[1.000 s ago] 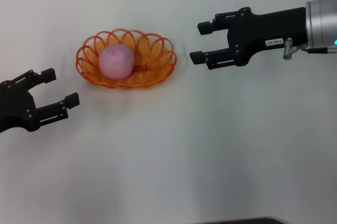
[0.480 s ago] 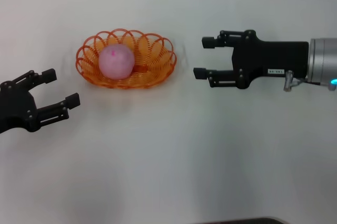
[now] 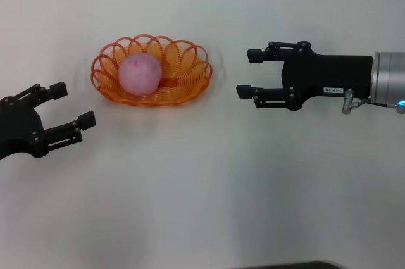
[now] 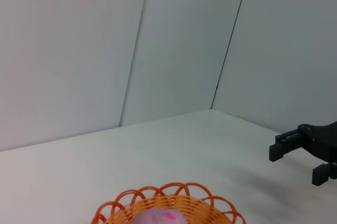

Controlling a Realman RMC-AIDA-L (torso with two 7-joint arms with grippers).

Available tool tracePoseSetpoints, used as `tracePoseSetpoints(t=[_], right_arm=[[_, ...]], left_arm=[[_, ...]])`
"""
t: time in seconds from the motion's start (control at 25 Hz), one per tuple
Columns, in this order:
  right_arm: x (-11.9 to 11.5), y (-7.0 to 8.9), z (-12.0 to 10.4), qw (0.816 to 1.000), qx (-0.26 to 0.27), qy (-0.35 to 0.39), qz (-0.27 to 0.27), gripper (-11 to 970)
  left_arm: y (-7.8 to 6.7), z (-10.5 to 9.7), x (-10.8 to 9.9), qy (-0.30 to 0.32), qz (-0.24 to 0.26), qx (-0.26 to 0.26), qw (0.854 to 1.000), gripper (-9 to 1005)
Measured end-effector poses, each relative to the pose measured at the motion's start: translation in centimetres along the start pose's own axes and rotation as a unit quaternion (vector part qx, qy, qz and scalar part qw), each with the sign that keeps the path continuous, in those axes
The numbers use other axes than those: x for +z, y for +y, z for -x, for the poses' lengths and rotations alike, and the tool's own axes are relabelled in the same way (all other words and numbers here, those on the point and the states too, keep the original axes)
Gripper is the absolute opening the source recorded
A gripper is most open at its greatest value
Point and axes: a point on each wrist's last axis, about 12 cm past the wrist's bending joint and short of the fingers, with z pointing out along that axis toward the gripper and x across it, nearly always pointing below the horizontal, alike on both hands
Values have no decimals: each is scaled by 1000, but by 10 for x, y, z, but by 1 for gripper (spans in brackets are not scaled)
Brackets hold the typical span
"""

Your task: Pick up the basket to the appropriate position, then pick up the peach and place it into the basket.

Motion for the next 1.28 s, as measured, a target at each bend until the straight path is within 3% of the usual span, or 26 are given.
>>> tracePoseSetpoints(t=[0.68,1.08,1.28], right_arm=[[3,1,-2,1000,5,3,1,769],[-28,1,-9,1000,11,8,-2,769],[-32,0,-10,1000,13,9,-7,769]], left_arm=[[-1,-1,0,0,1,-1,1000,885],[-1,-2,-2,1,3,-5,1000,885],[-1,-2,-1,1,2,-5,1000,885]])
